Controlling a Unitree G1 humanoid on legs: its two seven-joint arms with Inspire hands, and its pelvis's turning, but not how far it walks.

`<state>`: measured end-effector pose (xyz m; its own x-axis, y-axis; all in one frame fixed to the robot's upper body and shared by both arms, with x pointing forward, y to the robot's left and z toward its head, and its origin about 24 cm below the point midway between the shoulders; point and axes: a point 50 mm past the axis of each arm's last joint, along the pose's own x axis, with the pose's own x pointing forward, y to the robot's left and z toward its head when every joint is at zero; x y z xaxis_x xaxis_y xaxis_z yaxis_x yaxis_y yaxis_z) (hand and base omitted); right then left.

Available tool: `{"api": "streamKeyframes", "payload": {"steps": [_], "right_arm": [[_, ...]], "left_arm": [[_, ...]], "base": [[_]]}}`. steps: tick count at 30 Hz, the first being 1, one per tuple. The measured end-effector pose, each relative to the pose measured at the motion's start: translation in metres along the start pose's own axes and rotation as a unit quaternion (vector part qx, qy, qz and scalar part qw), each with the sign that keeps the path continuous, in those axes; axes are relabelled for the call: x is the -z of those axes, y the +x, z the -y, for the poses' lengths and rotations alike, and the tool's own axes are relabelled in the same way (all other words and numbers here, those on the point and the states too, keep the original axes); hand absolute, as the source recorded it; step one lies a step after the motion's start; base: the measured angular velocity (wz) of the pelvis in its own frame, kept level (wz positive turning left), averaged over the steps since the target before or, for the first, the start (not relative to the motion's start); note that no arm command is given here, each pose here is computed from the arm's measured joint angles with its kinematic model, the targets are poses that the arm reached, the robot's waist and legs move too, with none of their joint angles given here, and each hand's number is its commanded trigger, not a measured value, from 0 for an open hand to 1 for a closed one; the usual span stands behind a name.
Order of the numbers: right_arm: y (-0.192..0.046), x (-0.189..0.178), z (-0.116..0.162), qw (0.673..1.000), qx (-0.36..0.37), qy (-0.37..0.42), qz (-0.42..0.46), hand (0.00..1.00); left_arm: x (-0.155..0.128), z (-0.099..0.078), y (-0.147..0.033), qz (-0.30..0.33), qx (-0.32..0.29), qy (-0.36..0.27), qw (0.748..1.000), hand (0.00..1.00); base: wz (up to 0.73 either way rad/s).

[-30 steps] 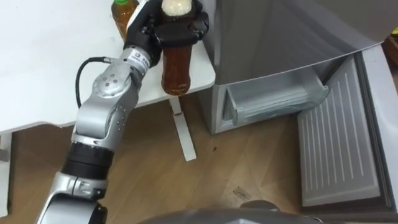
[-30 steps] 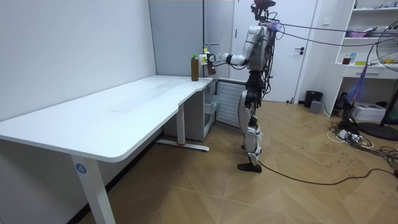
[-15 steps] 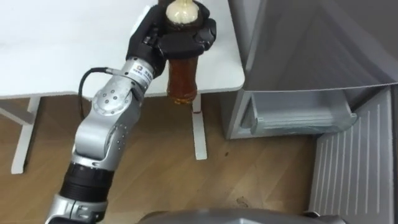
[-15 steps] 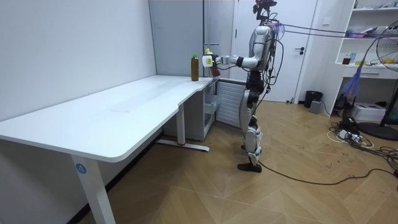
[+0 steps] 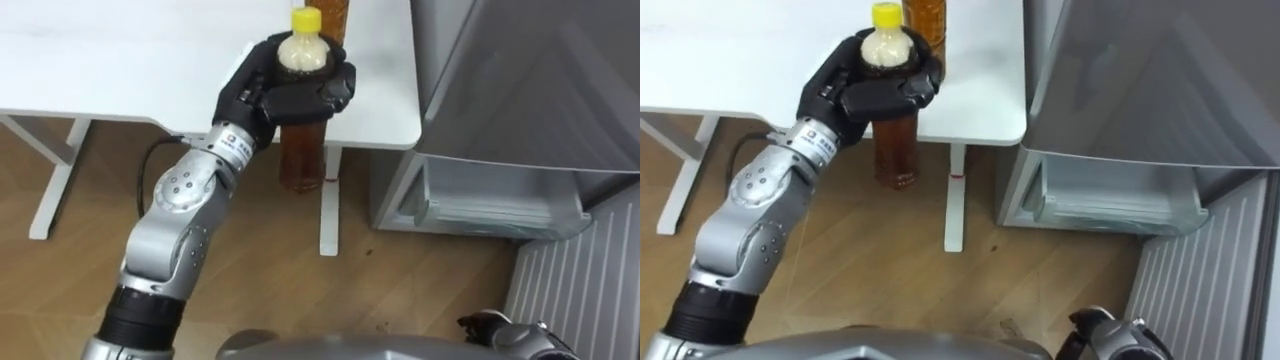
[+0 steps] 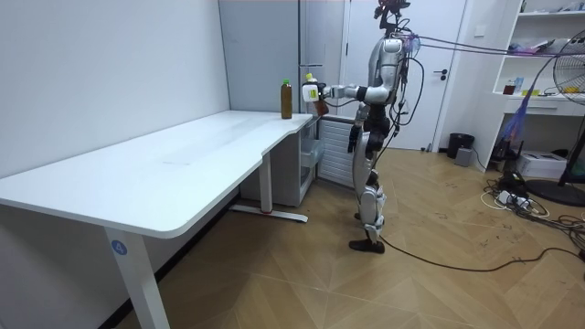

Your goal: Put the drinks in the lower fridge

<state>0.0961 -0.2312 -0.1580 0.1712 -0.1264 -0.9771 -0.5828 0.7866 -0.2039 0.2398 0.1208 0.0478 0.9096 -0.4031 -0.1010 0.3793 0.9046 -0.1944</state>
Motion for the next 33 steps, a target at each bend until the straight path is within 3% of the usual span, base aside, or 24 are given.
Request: {"api": "streamKeyframes", "payload": {"steps": [10, 14, 18, 23, 33], "right_arm": [[-0.013, -0.036, 0.013, 0.993, 0.006, -0.078, 0.083, 0.00], [-0.034, -0.081, 0.018, 0.977, 0.000, -0.051, 0.206, 0.00], [-0.046, -0.112, -0.005, 0.956, -0.064, -0.026, 0.287, 0.00], [-0.050, -0.112, -0.014, 0.947, -0.108, -0.030, 0.301, 0.00], [-0.075, -0.135, -0.021, 0.910, -0.176, -0.048, 0.372, 0.00]], "left_arm": [[0.018, 0.010, -0.009, -0.032, 0.022, -0.011, 0.999, 1.00], [0.018, 0.013, -0.009, -0.023, 0.027, -0.008, 0.999, 1.00], [0.017, 0.012, -0.010, -0.020, 0.030, 0.000, 0.999, 1.00], [0.019, 0.006, -0.014, -0.024, 0.021, 0.004, 0.999, 1.00], [0.034, 0.012, -0.018, -0.051, 0.051, 0.000, 0.997, 1.00]], "base": [[0.01], [-0.06], [0.06], [-0.01], [-0.01]]}}
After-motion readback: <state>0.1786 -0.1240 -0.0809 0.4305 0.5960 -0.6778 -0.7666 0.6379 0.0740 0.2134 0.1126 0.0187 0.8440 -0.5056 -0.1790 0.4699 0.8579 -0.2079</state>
